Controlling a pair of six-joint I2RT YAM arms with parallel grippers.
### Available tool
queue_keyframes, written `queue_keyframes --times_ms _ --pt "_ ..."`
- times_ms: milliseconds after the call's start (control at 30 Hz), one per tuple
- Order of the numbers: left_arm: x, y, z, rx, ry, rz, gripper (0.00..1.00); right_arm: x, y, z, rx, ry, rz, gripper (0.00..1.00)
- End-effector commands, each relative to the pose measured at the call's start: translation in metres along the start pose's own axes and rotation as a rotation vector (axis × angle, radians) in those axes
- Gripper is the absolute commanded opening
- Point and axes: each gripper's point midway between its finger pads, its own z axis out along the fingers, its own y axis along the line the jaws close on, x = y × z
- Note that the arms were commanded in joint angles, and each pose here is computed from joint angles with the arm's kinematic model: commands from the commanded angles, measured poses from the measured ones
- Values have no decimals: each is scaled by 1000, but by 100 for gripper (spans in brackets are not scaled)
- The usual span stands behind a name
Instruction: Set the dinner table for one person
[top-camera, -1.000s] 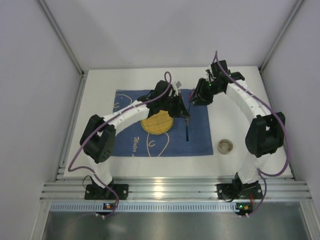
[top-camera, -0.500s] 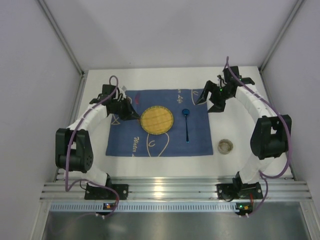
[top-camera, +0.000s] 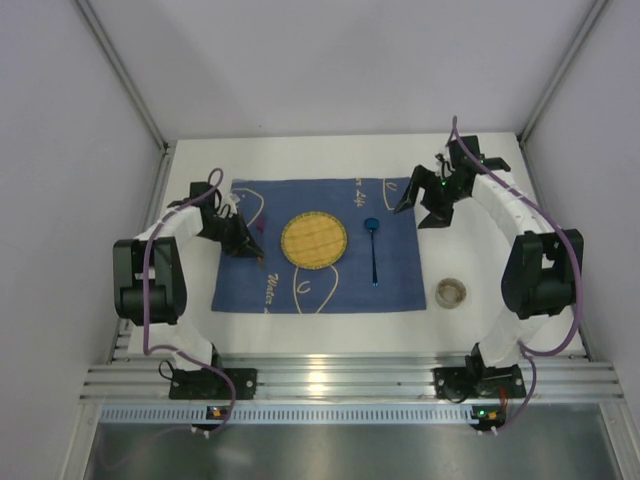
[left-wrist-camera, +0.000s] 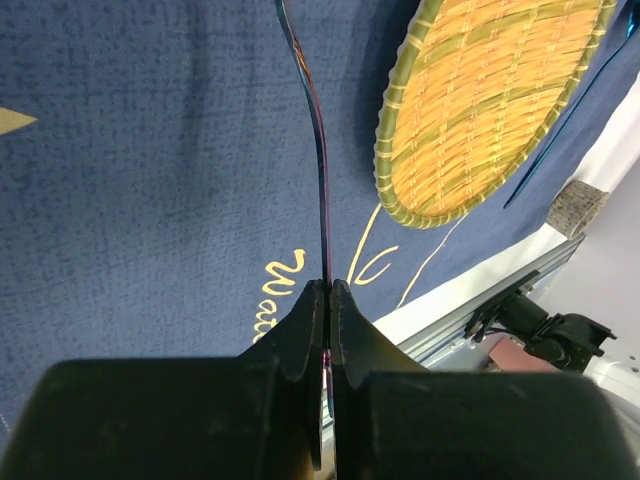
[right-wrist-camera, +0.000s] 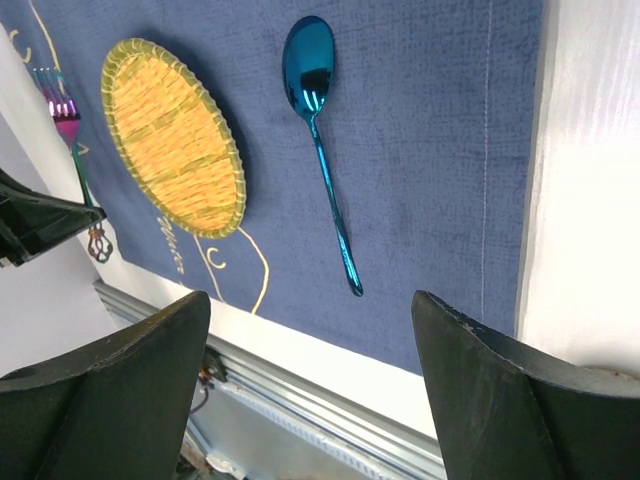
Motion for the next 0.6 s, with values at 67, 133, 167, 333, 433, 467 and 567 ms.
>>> queue_keyframes --times_ms 67,133,167,333,433,467,567 --pt "5 10 3 -34 30 3 9 -5 -11 -9 68 -60 -63 84" --pt "6 15 4 -63 33 -6 29 -3 -20 -6 103 -57 -62 84" --pt "6 17 4 -74 36 -7 34 -4 -26 -6 127 -61 -60 84" --pt "1 41 -1 -218 19 -29 55 1 -51 -10 191 -72 -24 85" --pt "-2 63 -10 -363 11 -52 56 -2 -75 -24 267 -121 13 86" --pt "-3 67 -13 -393 7 -50 55 -2 -89 -30 329 -138 29 86" --pt "-13 67 -26 -443 -32 -41 53 4 -131 -55 471 -174 112 86"
